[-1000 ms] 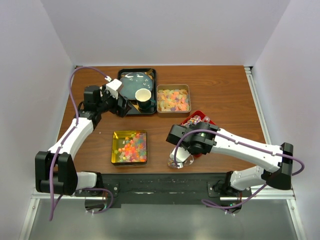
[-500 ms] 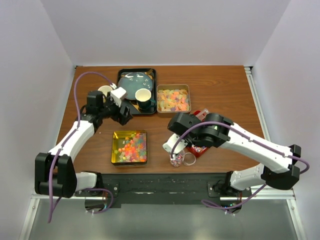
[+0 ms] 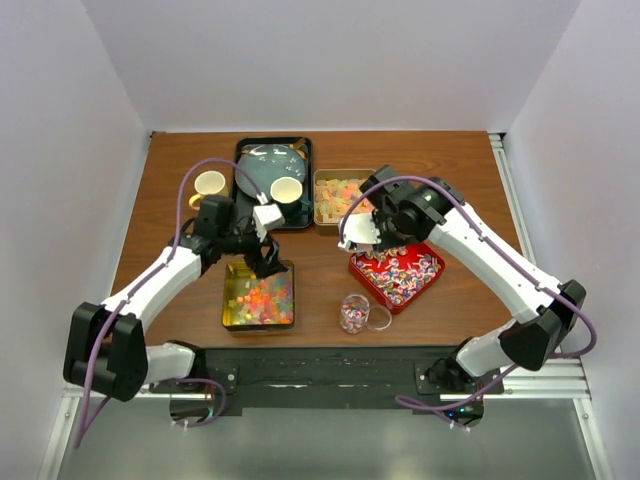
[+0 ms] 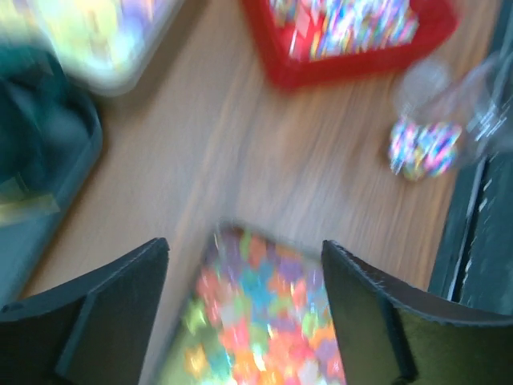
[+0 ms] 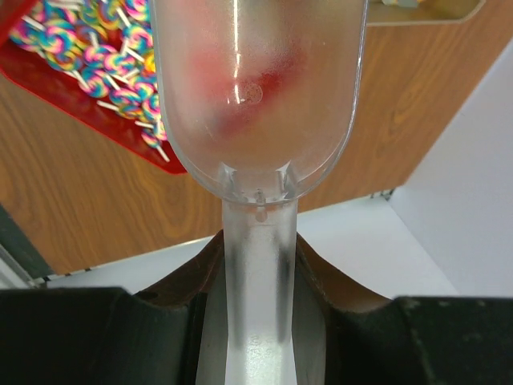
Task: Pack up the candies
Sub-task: Place the fake candies in the packing bottle, then adjust the spatula.
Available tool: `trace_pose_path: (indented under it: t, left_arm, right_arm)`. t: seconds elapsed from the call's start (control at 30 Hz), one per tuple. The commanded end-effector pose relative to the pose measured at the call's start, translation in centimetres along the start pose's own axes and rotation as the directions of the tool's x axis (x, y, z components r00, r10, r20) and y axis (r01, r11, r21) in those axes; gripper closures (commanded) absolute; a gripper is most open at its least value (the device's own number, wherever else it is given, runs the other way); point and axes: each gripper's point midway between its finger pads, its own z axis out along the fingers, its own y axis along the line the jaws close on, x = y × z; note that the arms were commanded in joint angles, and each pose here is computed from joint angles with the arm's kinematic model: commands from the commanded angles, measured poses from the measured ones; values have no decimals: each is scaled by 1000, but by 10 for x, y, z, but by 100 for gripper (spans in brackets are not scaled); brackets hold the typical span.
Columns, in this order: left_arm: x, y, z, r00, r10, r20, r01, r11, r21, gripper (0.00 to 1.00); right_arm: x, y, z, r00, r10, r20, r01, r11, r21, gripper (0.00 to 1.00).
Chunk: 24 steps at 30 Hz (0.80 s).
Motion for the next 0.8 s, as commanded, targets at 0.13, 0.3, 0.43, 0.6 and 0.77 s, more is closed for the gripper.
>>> trace_pose_path:
  t: [0.13,0.3,0.43,0.6,0.77]
  left_arm:
    - [-147,-18,-4,933,22,359,-106,970,218,37]
    - [-149,-19,22,937,-58,344,-43,960,278,37]
    - [-147,-20,35,940,-97,328,-8,952,305,37]
    - [-140,-5,51,946,-126,299,39,959,281,36]
    - [-137,-2,56,950,-130,285,46,958,283,32]
  right_arm:
    - [-31,6,38,992,116,45,-113,991,-65,100]
    - [-63,-28,34,968,216,132,-211,976,-48,100]
    - [-89,-46,20,939,249,237,-242,969,-58,100]
    - [-112,-49,-25,890,200,410,-181,980,-85,100]
    - [-117,-35,-56,823,154,547,-138,988,-70,100]
